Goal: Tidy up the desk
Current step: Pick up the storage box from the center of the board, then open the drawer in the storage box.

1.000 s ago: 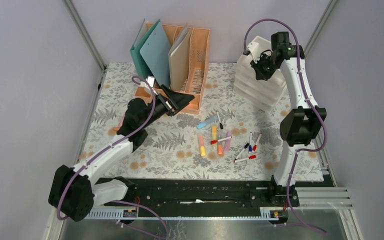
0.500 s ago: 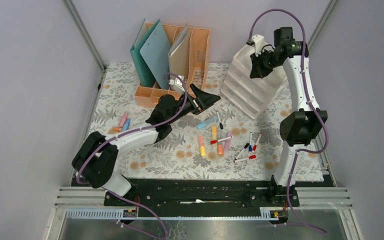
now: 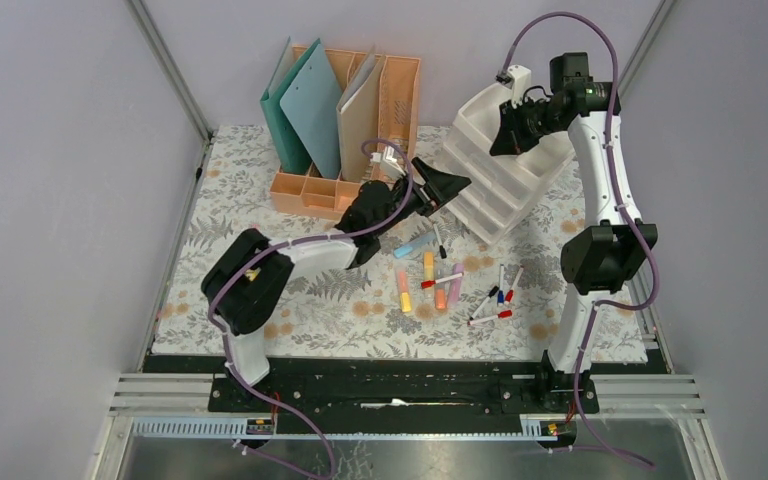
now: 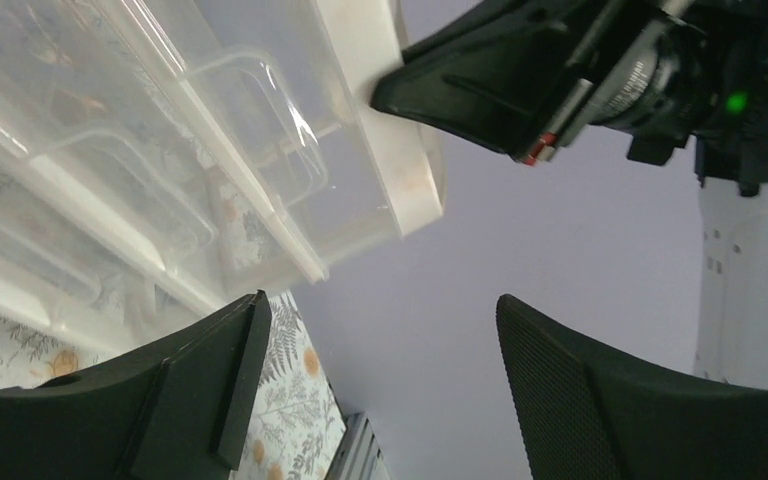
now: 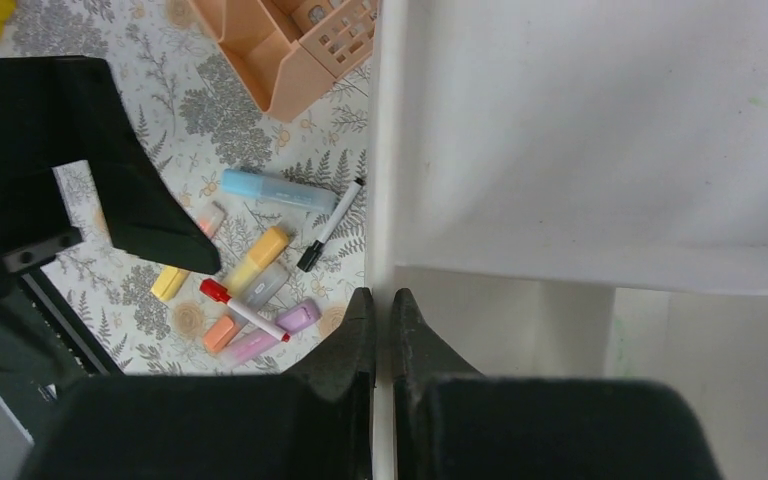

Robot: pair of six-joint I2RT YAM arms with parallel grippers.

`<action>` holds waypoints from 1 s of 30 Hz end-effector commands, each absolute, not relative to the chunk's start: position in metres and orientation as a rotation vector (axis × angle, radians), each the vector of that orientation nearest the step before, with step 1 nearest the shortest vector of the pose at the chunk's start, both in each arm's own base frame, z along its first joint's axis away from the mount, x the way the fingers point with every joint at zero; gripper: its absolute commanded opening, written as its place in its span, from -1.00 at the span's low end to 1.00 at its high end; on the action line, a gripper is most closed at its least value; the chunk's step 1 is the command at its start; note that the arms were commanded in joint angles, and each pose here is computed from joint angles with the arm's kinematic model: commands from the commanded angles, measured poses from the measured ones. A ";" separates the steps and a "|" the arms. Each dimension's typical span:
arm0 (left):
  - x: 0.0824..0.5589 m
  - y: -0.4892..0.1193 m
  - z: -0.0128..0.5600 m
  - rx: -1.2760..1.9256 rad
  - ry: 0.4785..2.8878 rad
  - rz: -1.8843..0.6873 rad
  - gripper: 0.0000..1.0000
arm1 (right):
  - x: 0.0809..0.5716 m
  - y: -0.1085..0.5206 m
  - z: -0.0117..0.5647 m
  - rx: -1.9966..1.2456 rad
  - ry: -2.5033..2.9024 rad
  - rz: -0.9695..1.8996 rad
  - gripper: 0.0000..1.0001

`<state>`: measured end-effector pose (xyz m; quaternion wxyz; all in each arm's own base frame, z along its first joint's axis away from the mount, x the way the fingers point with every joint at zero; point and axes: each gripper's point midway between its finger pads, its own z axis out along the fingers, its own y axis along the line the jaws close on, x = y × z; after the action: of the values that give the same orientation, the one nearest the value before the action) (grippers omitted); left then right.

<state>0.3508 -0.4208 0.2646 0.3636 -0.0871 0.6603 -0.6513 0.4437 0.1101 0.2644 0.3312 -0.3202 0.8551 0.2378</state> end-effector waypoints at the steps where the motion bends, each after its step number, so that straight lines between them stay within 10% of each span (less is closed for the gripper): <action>1: 0.368 -0.433 0.304 -0.236 1.532 -1.736 0.68 | 0.429 0.126 0.322 -0.860 2.051 0.672 -1.00; 18: 0.408 -0.461 0.300 -0.357 1.426 -1.829 0.35 | 0.421 0.131 0.327 -0.862 2.038 0.716 -1.00; 30: 0.421 -0.472 0.298 -0.386 1.410 -1.840 0.49 | 0.413 0.135 0.331 -0.873 2.023 0.755 -1.00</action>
<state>0.4201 -0.4684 0.2671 0.3725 -0.1541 0.5980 -0.6928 0.4320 0.1203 0.2713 0.3282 -0.3148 0.8476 0.2734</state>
